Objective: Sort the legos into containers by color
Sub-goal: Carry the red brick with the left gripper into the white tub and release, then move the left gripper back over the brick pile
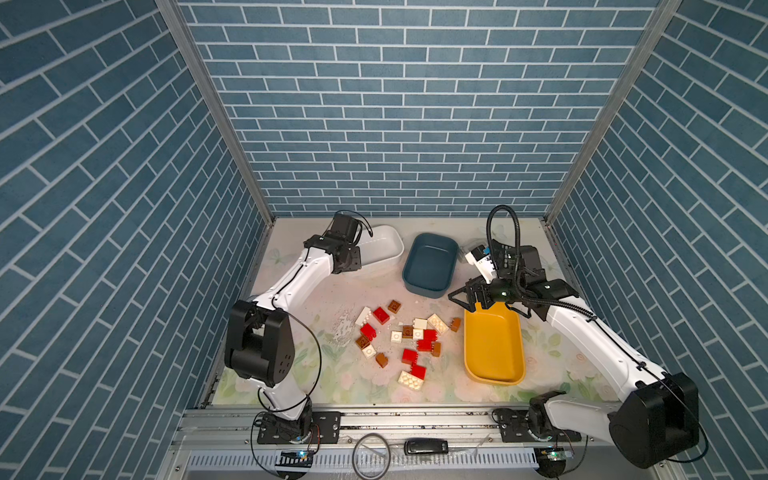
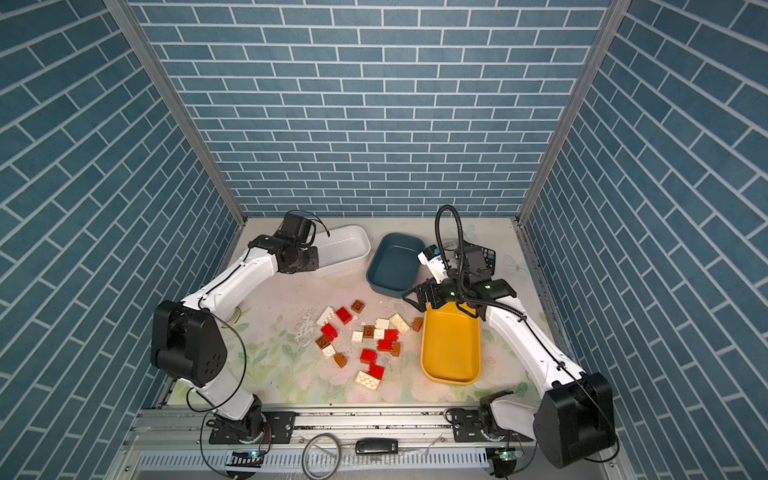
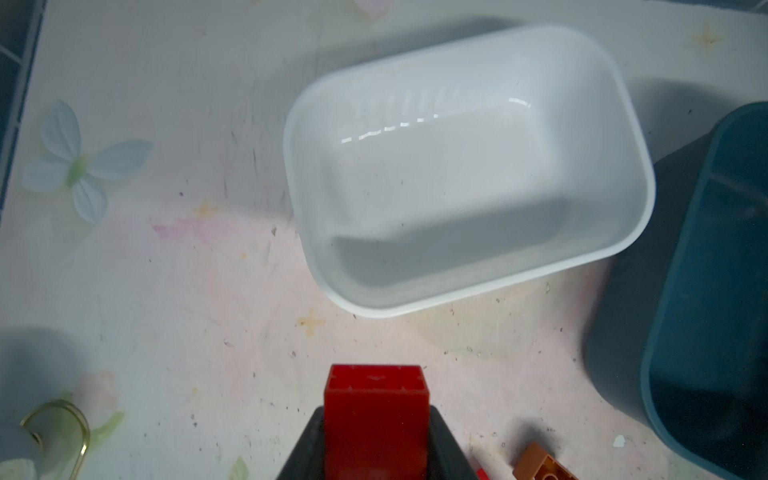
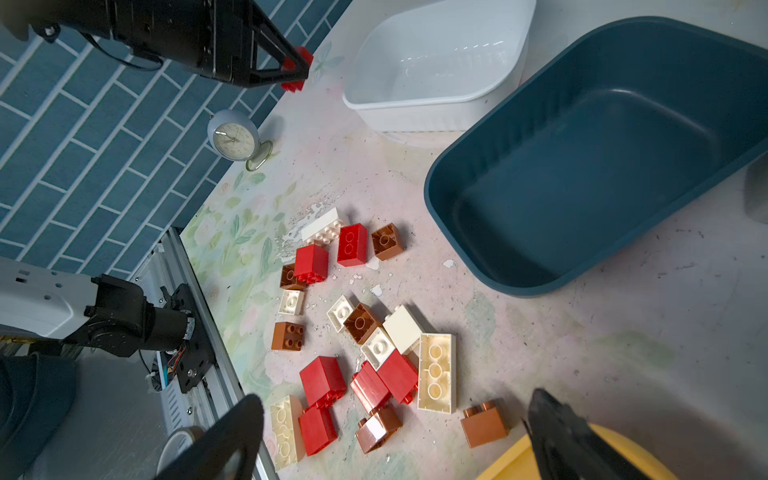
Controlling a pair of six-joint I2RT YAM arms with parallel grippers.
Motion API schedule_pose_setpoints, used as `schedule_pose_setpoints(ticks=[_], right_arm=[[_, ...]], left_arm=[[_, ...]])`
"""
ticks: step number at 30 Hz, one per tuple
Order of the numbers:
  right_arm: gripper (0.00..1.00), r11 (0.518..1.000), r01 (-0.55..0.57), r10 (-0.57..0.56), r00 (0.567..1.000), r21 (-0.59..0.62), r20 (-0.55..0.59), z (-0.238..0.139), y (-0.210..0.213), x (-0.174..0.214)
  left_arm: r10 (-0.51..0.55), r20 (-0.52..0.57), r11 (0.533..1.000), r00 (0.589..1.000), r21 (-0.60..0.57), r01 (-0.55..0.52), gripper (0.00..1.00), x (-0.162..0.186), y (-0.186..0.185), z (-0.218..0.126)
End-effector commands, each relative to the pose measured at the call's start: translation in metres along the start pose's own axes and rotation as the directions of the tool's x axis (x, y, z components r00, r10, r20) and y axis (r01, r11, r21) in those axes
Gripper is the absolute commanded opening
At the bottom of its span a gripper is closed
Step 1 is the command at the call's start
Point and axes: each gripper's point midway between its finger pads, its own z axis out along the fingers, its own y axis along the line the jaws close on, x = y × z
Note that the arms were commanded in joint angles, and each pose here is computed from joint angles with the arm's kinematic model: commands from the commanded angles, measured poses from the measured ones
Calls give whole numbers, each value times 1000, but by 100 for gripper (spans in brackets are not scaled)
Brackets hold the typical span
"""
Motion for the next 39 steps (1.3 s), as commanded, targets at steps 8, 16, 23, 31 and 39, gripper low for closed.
schedule_pose_setpoints(ticks=[8,16,23,31,39], right_arm=[[99,1000,11,-10,998,-14,62,-2,5,-26],[99,1000,-2,2,999,5,38,-3,3,-20],[99,1000,-2,2,1000,7,27,-3,3,-16],[99,1000,1,-1,1000,9,8,2,-1,-12],[99,1000,-3,3,1000,-4,-7,7,-3,-8]], left_arm=[[36,-49,999,998,-8,-36,31,-38,8,77],[16,-76,998,997,-54,-20,40,-44,14,117],[-14,-87,998,996,-60,9,76,-43,19,100],[13,-138,999,990,45,-7,79,4,4,32],[90,-193,992,977,99,-72,80,74,-4,-20]])
